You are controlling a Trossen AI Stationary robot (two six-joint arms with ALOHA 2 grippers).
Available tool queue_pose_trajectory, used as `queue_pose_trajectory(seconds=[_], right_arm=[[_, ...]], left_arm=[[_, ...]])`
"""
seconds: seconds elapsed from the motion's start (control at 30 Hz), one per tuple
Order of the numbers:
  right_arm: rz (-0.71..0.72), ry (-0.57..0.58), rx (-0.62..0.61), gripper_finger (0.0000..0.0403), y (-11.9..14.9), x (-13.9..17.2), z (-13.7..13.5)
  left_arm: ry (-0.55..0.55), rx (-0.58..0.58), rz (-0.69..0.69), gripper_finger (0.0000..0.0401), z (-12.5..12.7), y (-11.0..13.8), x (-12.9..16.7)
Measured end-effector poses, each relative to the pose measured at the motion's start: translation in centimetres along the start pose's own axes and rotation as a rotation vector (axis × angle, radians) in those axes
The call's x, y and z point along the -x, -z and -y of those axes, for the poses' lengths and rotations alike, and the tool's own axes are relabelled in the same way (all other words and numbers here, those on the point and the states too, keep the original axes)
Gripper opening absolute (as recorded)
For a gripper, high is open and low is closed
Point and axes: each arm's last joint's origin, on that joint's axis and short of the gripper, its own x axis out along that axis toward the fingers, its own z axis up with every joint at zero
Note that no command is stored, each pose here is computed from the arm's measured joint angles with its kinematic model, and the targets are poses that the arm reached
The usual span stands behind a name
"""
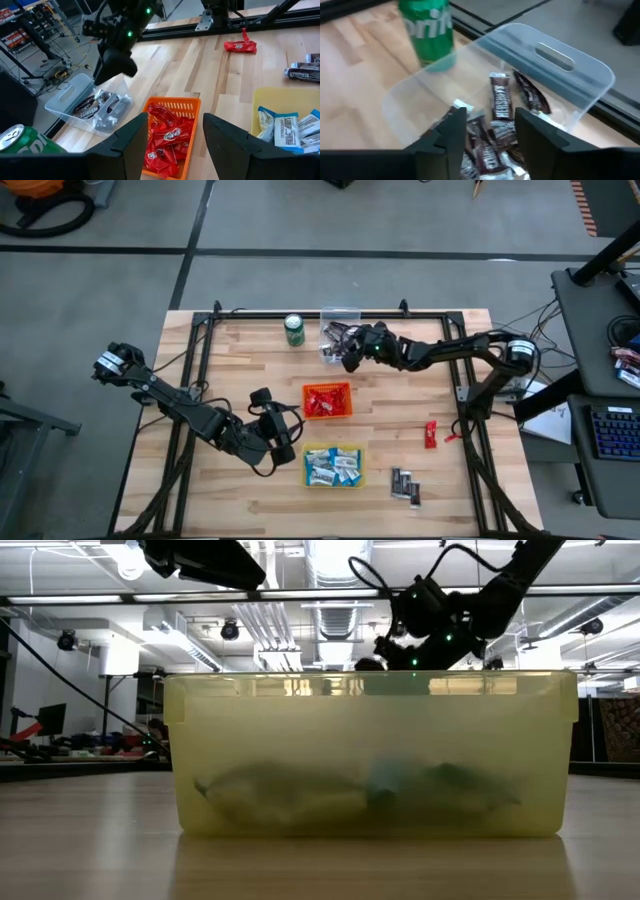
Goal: Sort candy
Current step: Put the red candy into the orange bin
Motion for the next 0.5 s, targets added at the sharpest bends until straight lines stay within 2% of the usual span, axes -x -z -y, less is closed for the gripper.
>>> queue_pose_trajectory(seconds=[0.2,0.5], right_arm=[[-0.096,-0.182,-0.011,0.0180,-1.2,2.3,-0.4],[-0.401,-0.414,-0.118,0.0169,-1.2,8.1,-2.2]], left_arm=[[-0.001,-0.002,-0.002,0.0174,0.0,0.0,0.0],[-0.001,-0.006,-0.005,0.0174,0.0,0.2,0.0]])
